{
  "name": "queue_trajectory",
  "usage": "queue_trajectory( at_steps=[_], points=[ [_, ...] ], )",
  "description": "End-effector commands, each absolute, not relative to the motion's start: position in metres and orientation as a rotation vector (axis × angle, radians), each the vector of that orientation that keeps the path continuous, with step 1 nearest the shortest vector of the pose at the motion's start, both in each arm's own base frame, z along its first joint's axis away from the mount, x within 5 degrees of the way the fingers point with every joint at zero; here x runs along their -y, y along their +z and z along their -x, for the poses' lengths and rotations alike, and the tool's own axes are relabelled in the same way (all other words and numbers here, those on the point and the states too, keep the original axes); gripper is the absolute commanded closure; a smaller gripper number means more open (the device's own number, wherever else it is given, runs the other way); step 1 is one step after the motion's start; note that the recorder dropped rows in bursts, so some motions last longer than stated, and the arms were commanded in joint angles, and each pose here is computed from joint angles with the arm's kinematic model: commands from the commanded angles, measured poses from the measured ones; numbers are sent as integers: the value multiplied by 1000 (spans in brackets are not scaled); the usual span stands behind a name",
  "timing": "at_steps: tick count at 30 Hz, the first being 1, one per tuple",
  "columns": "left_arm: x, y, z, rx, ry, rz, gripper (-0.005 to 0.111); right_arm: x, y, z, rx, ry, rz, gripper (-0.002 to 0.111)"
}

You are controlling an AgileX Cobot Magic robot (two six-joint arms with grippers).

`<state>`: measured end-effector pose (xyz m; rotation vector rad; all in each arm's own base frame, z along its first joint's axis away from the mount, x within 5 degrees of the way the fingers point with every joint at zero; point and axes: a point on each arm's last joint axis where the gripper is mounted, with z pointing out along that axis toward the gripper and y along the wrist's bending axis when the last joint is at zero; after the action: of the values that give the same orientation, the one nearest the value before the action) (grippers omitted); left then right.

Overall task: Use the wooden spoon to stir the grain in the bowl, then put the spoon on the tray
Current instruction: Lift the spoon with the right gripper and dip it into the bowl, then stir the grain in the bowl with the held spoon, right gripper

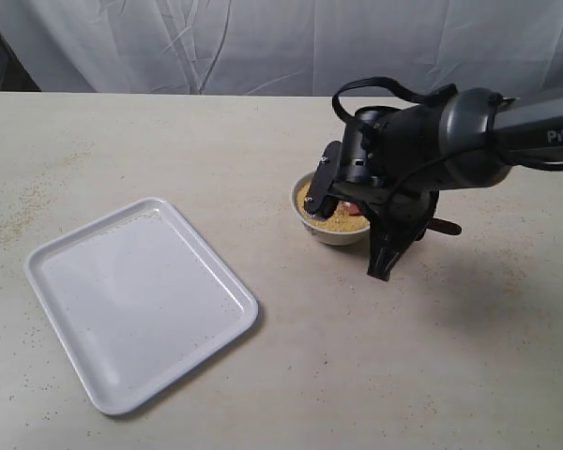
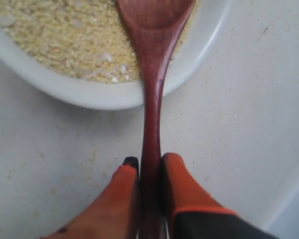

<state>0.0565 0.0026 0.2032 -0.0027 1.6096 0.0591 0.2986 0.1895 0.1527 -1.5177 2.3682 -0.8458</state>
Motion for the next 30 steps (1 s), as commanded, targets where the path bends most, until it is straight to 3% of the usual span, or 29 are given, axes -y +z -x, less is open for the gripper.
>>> queue_trajectory(
  at_steps=[1, 30],
  points=[
    [-2, 202, -56, -1610, 49, 5, 106, -203, 159, -292, -2301, -907, 1573, 109],
    [-2, 202, -56, -1610, 49, 5, 106, -198, 203, -283, -2189, -1162, 1528, 109]
  ],
)
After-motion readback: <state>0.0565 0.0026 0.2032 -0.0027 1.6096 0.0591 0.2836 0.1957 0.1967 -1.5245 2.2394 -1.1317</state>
